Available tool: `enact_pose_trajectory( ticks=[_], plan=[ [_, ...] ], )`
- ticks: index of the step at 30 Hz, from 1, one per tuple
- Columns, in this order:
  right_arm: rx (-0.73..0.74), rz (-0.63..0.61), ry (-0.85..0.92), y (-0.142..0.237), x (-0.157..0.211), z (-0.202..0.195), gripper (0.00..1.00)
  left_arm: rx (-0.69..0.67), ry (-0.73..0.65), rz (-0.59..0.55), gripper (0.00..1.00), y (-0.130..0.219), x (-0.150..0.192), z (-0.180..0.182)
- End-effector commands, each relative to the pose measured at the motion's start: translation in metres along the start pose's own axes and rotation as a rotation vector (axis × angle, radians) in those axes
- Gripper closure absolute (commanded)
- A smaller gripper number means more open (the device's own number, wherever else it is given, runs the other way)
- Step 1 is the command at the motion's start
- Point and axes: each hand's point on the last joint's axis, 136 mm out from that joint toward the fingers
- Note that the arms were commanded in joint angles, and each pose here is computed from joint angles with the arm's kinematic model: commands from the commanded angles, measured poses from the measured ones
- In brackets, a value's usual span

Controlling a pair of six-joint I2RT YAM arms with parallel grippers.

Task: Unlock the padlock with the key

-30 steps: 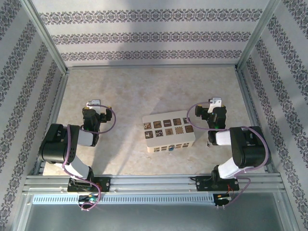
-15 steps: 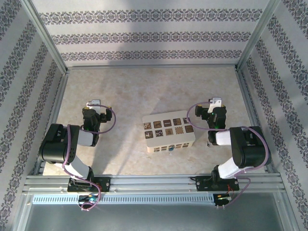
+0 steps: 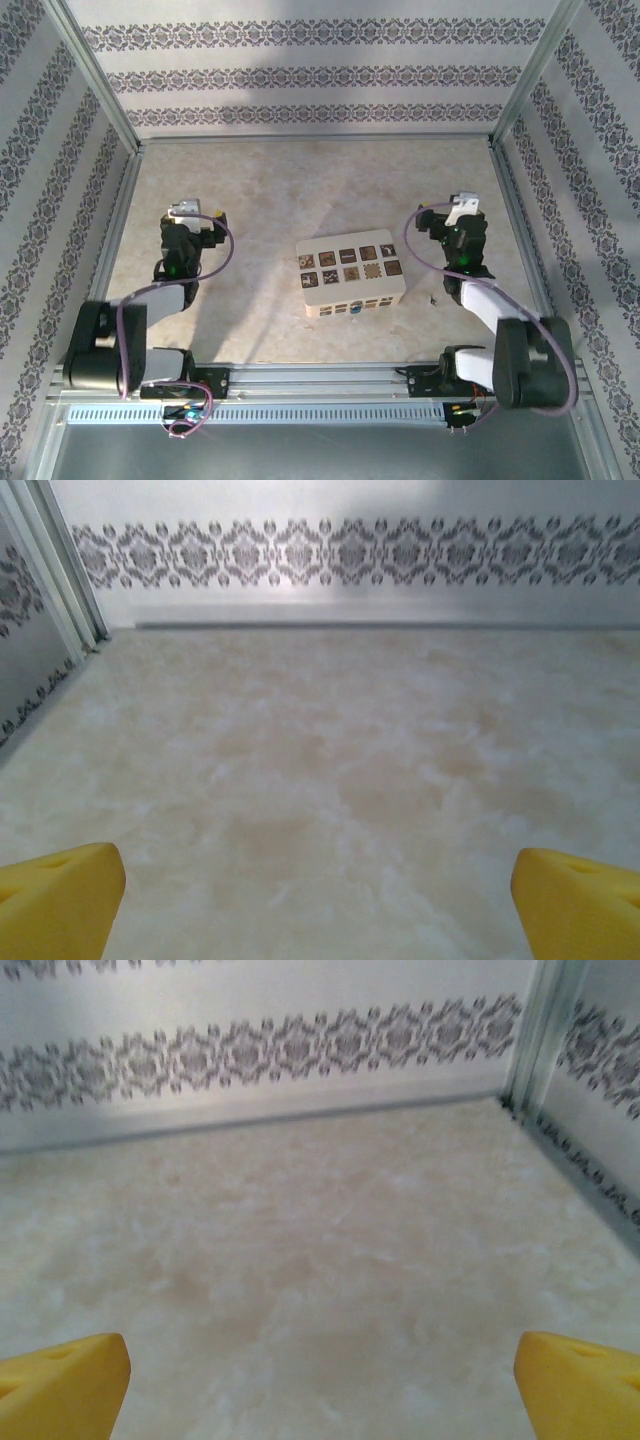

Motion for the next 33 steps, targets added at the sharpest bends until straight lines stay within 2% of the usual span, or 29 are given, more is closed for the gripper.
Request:
enact_pose_trajectory(
  ticks=[1,4,7,12,18,25,33],
  plan=[
    [-0.046,0.145,-0.092,0.017,0.01,0.006,0.02,-0.037,0.073,0.1,0.01,0.011,-0.007,0.003],
    [-0.074,0.237,-0.172,0.036,0.007,0.01,0.02,0.011,0.174,0.168,0.01,0.024,-0.013,-0.01],
    [-0.139,0.331,-0.249,0.057,0.006,0.022,0.01,0.12,0.264,0.293,0.01,0.036,-0.004,-0.035],
    [-0.308,0.539,-0.379,0.086,0.028,0.057,0.02,0.225,0.382,0.529,0.01,0.066,0.035,-0.072],
    [-0.447,0.767,-0.425,0.111,0.069,0.093,0.02,0.382,0.421,0.773,0.01,0.114,0.084,-0.139],
    [-0.56,0.879,-0.397,0.124,0.092,0.128,0.01,0.535,0.445,0.974,0.01,0.158,0.113,-0.201],
    [-0.644,0.938,-0.394,0.12,0.095,0.152,0.02,0.588,0.462,1.149,0.01,0.159,0.136,-0.229]
  ],
)
Point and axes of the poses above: each hand's point on the last joint's axis, 136 mm out from that joint toward the fingers, its own y axis back along the fingers, its own z axis along the line the jaws close on, x = y × z, and after that the axes turned 13 degrees about y, right-handed
